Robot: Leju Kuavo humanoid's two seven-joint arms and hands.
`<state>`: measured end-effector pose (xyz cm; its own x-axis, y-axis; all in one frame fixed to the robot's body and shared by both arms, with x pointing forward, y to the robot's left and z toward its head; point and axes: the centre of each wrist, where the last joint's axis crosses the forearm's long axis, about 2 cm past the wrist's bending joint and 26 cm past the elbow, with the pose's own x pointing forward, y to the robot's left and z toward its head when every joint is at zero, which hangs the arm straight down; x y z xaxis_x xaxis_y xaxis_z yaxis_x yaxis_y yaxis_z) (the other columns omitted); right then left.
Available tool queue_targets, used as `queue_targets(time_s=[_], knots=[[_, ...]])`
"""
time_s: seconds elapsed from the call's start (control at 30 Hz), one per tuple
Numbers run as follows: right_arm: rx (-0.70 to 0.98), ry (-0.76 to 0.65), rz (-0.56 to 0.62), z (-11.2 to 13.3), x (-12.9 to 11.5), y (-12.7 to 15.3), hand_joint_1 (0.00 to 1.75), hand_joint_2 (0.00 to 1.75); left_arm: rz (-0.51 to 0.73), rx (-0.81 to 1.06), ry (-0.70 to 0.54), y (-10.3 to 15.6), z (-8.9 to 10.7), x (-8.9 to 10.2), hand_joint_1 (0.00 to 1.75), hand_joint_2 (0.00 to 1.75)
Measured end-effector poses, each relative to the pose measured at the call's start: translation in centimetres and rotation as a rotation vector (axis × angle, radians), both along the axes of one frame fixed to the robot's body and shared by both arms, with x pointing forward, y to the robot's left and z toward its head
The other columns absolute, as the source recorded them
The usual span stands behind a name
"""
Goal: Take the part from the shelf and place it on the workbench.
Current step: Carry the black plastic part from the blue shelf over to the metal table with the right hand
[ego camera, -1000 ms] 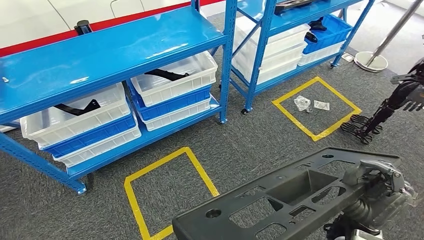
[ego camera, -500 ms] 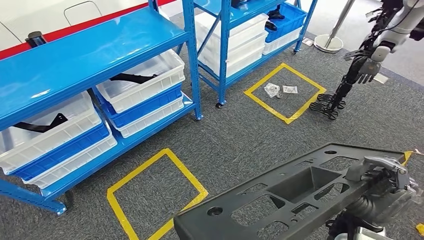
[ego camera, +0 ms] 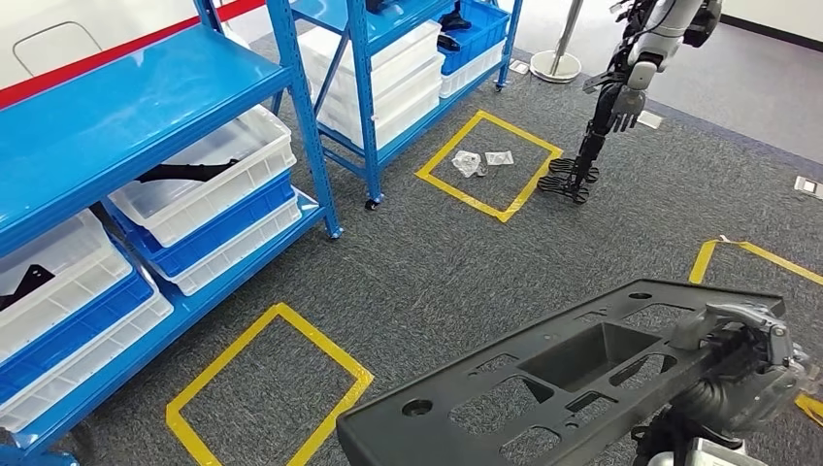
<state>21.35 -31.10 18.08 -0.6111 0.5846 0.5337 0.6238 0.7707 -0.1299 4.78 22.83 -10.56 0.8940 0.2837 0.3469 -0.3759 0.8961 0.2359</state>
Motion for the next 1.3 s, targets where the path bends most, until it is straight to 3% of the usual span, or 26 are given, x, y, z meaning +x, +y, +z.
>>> queue_targets(time_s=[0.37, 1.3], knots=[[-0.018, 0.046, -0.031, -0.4, -2.0, -0.4, 1.75, 1.75, -0.041, -0.031, 0.032, -0.3, 0.0, -0.2, 0.0, 1.75], [0.065, -0.003, -0.002, 0.2, -0.4, -0.4, 1.75, 1.75, 0.004, 0.036, -0.013, 2.7, -0.2, 0.4, 0.0, 1.75]])
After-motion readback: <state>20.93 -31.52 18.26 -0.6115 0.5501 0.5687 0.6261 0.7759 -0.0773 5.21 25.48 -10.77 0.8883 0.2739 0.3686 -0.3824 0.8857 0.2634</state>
